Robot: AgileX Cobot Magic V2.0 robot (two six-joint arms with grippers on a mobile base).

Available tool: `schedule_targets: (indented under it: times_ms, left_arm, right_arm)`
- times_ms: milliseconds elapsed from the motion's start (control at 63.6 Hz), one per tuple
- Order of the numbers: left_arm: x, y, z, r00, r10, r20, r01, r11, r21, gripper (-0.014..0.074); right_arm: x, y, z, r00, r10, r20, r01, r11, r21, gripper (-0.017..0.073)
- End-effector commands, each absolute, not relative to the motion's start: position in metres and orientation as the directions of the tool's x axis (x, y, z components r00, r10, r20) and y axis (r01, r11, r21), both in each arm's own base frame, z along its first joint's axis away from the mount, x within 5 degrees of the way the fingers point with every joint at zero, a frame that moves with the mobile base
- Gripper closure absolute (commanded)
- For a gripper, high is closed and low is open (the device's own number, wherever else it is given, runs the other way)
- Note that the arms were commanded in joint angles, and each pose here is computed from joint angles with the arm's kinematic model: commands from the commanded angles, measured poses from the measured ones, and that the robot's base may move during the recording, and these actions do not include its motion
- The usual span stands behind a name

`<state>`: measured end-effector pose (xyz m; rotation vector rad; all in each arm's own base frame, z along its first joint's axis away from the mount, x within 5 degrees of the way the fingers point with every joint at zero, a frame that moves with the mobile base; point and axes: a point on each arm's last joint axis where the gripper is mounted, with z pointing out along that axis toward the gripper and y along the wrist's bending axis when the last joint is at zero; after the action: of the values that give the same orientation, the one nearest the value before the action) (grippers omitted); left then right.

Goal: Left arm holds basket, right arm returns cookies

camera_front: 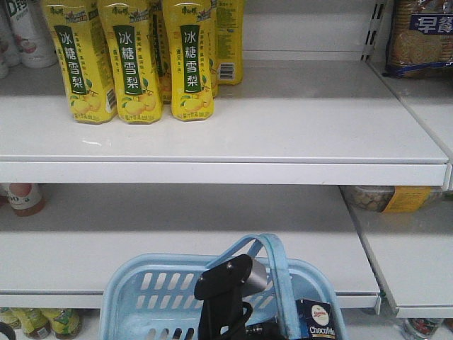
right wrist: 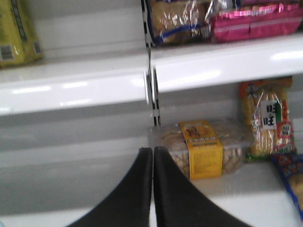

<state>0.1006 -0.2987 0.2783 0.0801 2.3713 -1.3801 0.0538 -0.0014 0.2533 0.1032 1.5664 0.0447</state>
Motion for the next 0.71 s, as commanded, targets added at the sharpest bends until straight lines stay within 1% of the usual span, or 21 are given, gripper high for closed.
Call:
schedule_targets:
  times_ms: [0, 79, 189, 251, 314, 377, 456, 503, 519, 566, 613, 692]
  left_arm:
    - [0.100, -0.295, 0.301, -0.900, -0.169, -0.402, 0.288, 0.463, -0.838, 0.0600]
    - [0.100, -0.295, 0.301, -0.900, -0.169, -0.402, 0.288, 0.463, -0.838, 0.0600]
    - [0.100, -0.295, 0.301, -0.900, -0.169, -0.402, 0.288, 0.463, -0.838, 0.0600]
    - [0.100, -0.295, 0.301, -0.900, -0.169, -0.402, 0.288, 0.463, -0.838, 0.0600]
    - [0.100, -0.295, 0.301, -0.900, -0.169, -0.402, 0.288, 0.463, -0.838, 0.0600]
    - [0.100, -0.295, 0.301, -0.900, -0.169, -0.402, 0.288, 0.463, -0.838, 0.0600]
    - [0.100, -0.295, 0.301, -0.900, -0.169, -0.402, 0.288, 0.463, -0.838, 0.0600]
    - [0.100, -0.295, 0.301, -0.900, -0.169, -0.402, 0.288, 0.463, -0.838, 0.0600]
    - [0.100, -0.295, 0.301, -0.900, -0.169, -0.402, 0.288, 0.463, -0.838, 0.0600]
    - [0.100, -0.295, 0.301, -0.900, -0.169, -0.402, 0.288, 0.463, -0.838, 0.0600]
    - [0.100, -0.295, 0.301, -0.900, -0.169, -0.402, 0.288, 0.463, -0.838, 0.0600]
    - [0.100, -0.295, 0.301, -0.900, -0.169, -0.402, 0.288, 0.463, -0.838, 0.0600]
  right_arm:
    - [0.060, -0.002, 0.307, 0.044, 0.068, -0.997, 0.035, 0.997, 0.070, 0.0564]
    - [0.073, -0.002, 0.334, -0.019, 0.060, -0.998, 0.037, 0.998, 0.059, 0.0564]
    - [0.089, -0.004, 0.352, -0.144, 0.038, -0.989, 0.045, 0.998, 0.032, 0.0564]
    - [0.096, -0.004, 0.357, -0.184, 0.033, -0.982, 0.047, 0.999, 0.025, 0.0557]
    - [0.101, -0.004, 0.356, -0.203, 0.034, -0.979, 0.047, 0.999, 0.025, 0.0534]
    - [0.103, -0.005, 0.354, -0.210, 0.033, -0.977, 0.048, 0.999, 0.024, 0.0482]
    - [0.103, -0.005, 0.354, -0.214, 0.033, -0.976, 0.048, 0.999, 0.023, 0.0371]
    - [0.103, -0.005, 0.354, -0.214, 0.033, -0.976, 0.048, 0.999, 0.023, 0.0273]
    - [0.103, -0.005, 0.354, -0.214, 0.033, -0.976, 0.048, 0.999, 0.023, 0.0228]
    - [0.103, -0.005, 0.354, -0.212, 0.033, -0.977, 0.048, 0.999, 0.023, 0.0148]
    - [0.103, -0.005, 0.354, -0.211, 0.033, -0.977, 0.048, 0.999, 0.023, 0.0031]
    - [0.103, -0.005, 0.354, -0.211, 0.033, -0.977, 0.048, 0.999, 0.023, -0.0087]
